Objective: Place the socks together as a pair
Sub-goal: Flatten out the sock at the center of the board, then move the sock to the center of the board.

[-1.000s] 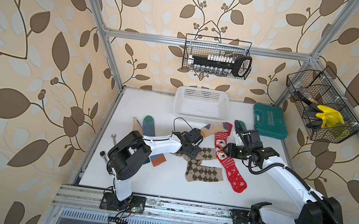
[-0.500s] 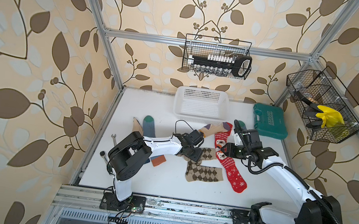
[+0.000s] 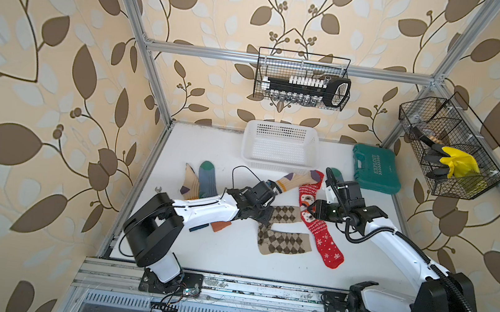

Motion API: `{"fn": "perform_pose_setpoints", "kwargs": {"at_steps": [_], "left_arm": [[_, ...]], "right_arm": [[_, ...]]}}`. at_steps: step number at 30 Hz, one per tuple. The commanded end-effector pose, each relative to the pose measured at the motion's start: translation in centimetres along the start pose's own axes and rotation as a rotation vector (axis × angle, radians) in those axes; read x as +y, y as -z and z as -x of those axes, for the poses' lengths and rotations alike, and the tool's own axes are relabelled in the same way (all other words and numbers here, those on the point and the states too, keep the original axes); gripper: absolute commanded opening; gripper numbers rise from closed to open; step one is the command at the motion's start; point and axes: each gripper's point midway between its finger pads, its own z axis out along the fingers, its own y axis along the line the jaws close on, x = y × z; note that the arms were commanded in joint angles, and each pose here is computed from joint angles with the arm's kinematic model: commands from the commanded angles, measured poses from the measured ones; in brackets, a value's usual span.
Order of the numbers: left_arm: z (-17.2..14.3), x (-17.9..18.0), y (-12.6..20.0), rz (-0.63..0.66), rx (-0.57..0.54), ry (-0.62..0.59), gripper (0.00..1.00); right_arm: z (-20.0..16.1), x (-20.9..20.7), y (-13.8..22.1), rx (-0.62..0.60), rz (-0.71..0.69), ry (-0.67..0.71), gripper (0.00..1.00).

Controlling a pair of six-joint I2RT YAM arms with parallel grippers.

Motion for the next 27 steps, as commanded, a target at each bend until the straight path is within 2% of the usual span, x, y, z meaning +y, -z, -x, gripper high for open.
{"fn": "perform_pose_setpoints", "kwargs": {"at_steps": [1, 8, 14, 15, 17, 19, 22, 27], "left_arm": [[-0.5, 2.2, 3.1, 0.082, -0.081, 0.107, 0.00], [-5.5, 6.8, 5.0, 0.186, -0.117, 0.278, 0.00], [-9.0, 8.7, 4.2, 0.212, -0.087, 0.358, 0.00], [-9.4, 8.8, 4.1, 0.213, -0.082, 0.365, 0.04], [-9.6, 8.9, 4.0, 0.210, -0.081, 0.372, 0.26], [-9.5, 9.3, 4.4, 0.233, -0.091, 0.370, 0.42], [-8.4, 10.7, 5.7, 0.291, -0.135, 0.375, 0.59], [-5.8, 13.3, 6.6, 0.197, -0.204, 0.515, 0.62]], "right_arm": [[-0.7, 0.8, -0.5, 0.035, 0.053, -0.004, 0.45], [-2.5, 2.3, -1.5, 0.099, 0.030, 0.062, 0.45], [-4.5, 2.6, -2.8, 0.154, -0.018, 0.106, 0.46], [-4.7, 2.6, -2.9, 0.159, -0.024, 0.108, 0.46], [-4.9, 2.2, -3.1, 0.162, -0.049, 0.112, 0.46], [-4.9, 1.9, -3.0, 0.162, -0.071, 0.113, 0.46], [-4.9, 1.4, -2.8, 0.157, -0.103, 0.115, 0.46], [-4.9, 1.0, -3.4, 0.155, -0.114, 0.103, 0.46]]}}
